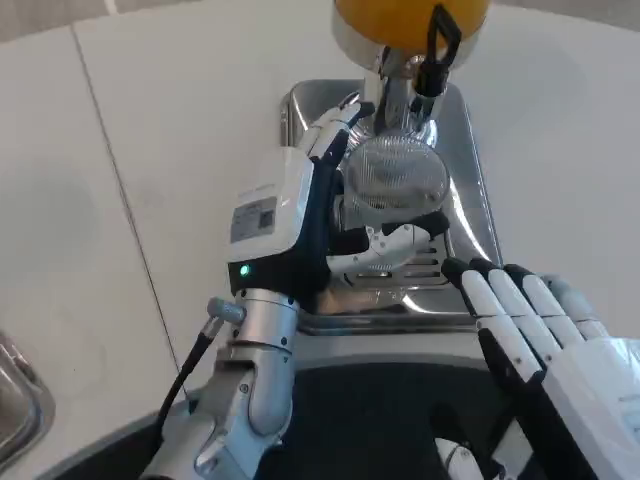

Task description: Grasp the cup under the faucet to collect the drink, then remove the cup.

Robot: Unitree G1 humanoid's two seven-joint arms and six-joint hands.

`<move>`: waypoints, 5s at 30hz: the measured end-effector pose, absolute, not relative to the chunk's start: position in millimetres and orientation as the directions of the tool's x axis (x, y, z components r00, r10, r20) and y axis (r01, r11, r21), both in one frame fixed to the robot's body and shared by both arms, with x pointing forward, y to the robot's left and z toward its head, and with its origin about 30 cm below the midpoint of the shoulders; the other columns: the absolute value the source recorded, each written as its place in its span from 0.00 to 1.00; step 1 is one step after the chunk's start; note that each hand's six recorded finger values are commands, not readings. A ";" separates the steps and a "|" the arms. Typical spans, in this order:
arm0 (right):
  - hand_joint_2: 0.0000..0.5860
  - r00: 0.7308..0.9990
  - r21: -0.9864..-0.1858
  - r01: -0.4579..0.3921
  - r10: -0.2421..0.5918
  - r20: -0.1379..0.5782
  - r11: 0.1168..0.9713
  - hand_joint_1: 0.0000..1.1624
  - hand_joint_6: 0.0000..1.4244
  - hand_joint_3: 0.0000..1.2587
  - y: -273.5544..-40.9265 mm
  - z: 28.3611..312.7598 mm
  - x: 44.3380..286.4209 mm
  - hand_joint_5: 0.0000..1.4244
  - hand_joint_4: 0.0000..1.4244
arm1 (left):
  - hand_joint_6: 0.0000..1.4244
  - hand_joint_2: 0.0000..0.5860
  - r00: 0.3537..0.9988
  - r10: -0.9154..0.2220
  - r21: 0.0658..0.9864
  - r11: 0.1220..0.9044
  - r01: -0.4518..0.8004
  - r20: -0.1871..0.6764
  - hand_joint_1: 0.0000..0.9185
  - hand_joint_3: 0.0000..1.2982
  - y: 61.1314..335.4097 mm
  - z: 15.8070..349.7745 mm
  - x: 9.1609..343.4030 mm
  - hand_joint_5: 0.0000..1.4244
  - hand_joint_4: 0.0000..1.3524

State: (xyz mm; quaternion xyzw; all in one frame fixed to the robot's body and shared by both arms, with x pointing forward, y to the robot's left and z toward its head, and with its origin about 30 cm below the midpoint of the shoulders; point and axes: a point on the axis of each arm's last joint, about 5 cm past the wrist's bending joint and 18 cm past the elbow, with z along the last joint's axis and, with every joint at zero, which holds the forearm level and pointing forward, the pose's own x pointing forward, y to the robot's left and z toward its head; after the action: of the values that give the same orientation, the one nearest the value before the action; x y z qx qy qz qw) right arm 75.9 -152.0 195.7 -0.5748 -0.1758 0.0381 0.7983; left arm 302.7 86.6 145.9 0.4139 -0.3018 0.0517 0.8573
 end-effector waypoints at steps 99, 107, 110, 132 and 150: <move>0.87 0.766 -0.383 0.316 0.005 0.643 0.868 0.00 0.00 0.00 -110.9 239.6 181.4 0.00 0.00 | 0.00 0.08 0.952 -0.223 0.976 0.106 -0.191 0.210 0.00 0.00 228.7 123.9 125.9 0.00 0.00; 0.88 0.751 -0.341 0.319 -0.016 0.660 0.884 0.00 0.00 0.00 -91.9 252.2 201.3 0.00 0.00 | 0.00 0.08 0.948 -0.225 0.972 0.108 -0.207 0.227 0.00 0.00 228.7 127.6 124.7 0.00 0.00; 0.89 0.752 -0.327 0.311 -0.021 0.659 0.892 0.00 0.00 0.00 -87.8 254.8 206.5 0.00 0.00 | 0.00 0.08 0.949 -0.218 0.972 0.103 -0.212 0.230 0.00 0.00 230.9 128.9 123.7 0.00 0.00; 0.91 0.787 -0.264 0.163 0.036 0.615 0.951 0.00 0.00 0.00 -61.0 241.8 222.8 0.00 0.00 | 0.00 0.09 0.951 -0.204 0.969 0.128 -0.209 0.232 0.00 0.00 233.2 129.2 120.9 0.00 0.00; 0.86 0.821 -0.430 0.079 0.186 0.540 0.899 0.00 0.00 0.02 -72.7 265.9 227.6 0.00 0.00 | 0.00 0.09 0.949 -0.197 0.965 0.136 -0.223 0.247 0.00 0.00 233.8 129.5 126.8 0.00 0.00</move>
State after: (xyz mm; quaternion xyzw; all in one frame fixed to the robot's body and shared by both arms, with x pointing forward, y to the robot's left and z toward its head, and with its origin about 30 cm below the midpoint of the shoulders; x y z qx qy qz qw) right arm 227.6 -72.7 265.9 -0.2226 -0.2981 0.0287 0.9278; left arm 126.8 233.8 129.5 0.6571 -0.1597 0.0090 0.7366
